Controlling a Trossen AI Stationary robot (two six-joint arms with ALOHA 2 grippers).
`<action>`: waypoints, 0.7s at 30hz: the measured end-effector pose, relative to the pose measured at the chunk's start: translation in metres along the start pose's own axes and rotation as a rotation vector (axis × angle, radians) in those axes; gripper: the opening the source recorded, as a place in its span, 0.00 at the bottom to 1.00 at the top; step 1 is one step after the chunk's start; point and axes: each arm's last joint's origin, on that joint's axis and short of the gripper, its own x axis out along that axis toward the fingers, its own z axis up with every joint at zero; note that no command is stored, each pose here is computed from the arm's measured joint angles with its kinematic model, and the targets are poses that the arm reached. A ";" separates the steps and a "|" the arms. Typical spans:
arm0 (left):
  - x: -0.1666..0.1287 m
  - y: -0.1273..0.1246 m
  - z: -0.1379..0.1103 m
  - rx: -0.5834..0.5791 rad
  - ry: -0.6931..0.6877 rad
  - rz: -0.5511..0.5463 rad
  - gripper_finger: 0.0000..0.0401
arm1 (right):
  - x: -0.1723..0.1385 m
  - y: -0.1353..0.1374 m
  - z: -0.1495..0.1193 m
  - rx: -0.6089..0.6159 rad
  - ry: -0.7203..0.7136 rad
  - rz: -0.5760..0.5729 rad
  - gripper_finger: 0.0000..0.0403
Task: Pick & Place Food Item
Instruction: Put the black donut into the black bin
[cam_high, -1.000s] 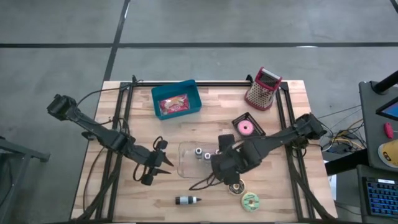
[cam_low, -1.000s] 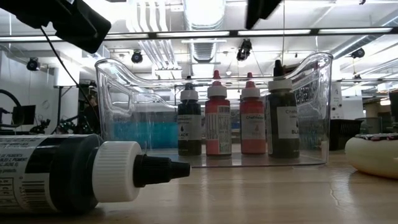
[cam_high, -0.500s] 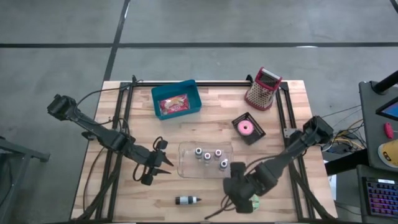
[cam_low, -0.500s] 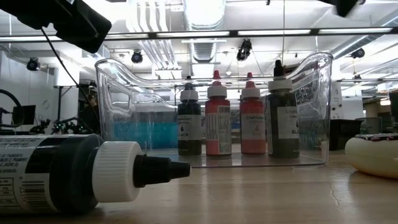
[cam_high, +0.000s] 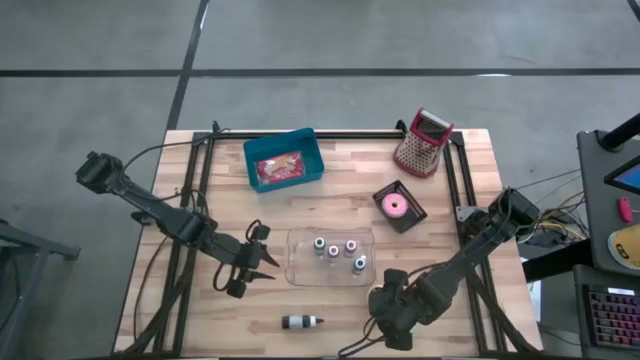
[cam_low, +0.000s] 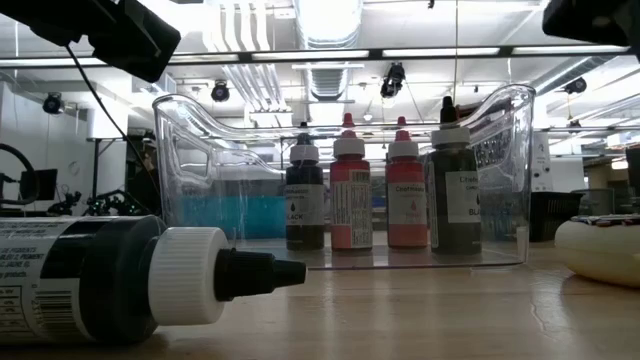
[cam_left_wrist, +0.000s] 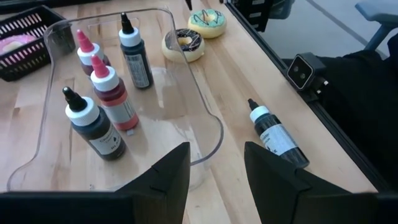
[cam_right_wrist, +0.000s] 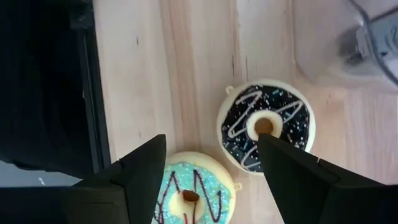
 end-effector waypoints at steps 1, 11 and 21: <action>0.000 0.000 0.000 0.004 -0.004 -0.001 0.39 | 0.001 0.000 0.000 0.004 0.002 -0.002 0.62; 0.000 0.000 0.002 0.020 -0.023 0.003 0.39 | 0.014 -0.009 -0.009 0.043 0.031 -0.041 0.63; 0.000 0.000 0.002 0.020 -0.024 0.006 0.39 | 0.024 -0.010 -0.008 0.067 0.001 0.012 0.76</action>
